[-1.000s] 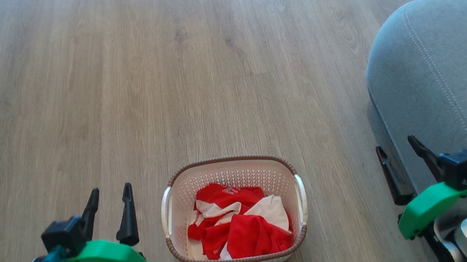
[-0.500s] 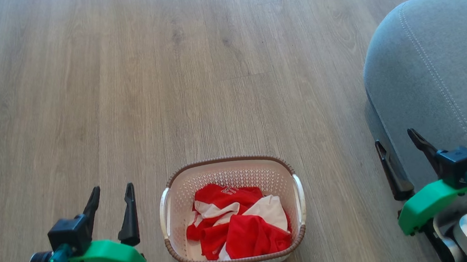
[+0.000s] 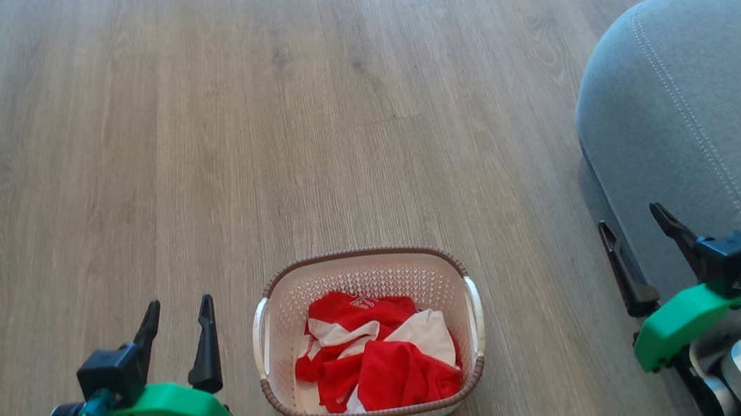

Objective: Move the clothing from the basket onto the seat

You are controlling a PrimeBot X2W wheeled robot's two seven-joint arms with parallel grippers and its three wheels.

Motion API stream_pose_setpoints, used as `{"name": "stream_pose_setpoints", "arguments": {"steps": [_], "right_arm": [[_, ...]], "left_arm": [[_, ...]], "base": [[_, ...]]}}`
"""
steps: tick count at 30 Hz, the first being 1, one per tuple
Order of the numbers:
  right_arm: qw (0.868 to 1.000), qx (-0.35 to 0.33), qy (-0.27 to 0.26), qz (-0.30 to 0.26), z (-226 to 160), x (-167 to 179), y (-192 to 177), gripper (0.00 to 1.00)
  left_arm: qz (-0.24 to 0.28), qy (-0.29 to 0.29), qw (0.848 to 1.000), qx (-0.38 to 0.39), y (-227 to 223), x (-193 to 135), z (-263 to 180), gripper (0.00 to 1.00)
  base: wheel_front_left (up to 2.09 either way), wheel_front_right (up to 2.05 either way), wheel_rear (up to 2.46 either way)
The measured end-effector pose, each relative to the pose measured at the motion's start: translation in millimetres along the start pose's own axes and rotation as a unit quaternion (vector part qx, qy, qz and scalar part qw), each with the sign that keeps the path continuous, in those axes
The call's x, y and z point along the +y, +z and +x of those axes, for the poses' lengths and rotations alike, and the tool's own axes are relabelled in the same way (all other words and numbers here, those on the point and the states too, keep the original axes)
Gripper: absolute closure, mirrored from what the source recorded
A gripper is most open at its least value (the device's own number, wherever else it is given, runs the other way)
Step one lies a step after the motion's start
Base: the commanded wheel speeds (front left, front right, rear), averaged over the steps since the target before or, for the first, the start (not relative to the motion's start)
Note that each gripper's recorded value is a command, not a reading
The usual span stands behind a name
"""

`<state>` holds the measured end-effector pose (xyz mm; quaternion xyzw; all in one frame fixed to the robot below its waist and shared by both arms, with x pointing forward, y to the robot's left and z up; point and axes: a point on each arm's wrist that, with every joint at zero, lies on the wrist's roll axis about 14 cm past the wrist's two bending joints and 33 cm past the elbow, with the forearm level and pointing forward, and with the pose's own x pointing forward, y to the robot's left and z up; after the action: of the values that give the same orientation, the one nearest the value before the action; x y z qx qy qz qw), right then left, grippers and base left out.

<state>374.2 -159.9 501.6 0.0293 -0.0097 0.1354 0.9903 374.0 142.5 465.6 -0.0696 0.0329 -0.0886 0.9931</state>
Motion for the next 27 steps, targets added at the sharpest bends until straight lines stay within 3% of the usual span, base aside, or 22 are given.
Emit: {"name": "stream_pose_setpoints", "arguments": {"steps": [17, 27], "right_arm": [[1.000, 0.024, -0.008, 0.005, 8, -8, -18, 0.00], [1.000, 0.023, -0.016, 0.002, 50, -20, -26, 0.00]], "left_arm": [[-0.002, -0.008, 1.000, 0.010, -7, -2, 20, 0.00], [-0.008, -0.024, 0.999, 0.032, -27, -3, 61, 0.00]], "base": [[0.00, 0.00, 0.00], [0.00, 0.00, 0.00]]}}
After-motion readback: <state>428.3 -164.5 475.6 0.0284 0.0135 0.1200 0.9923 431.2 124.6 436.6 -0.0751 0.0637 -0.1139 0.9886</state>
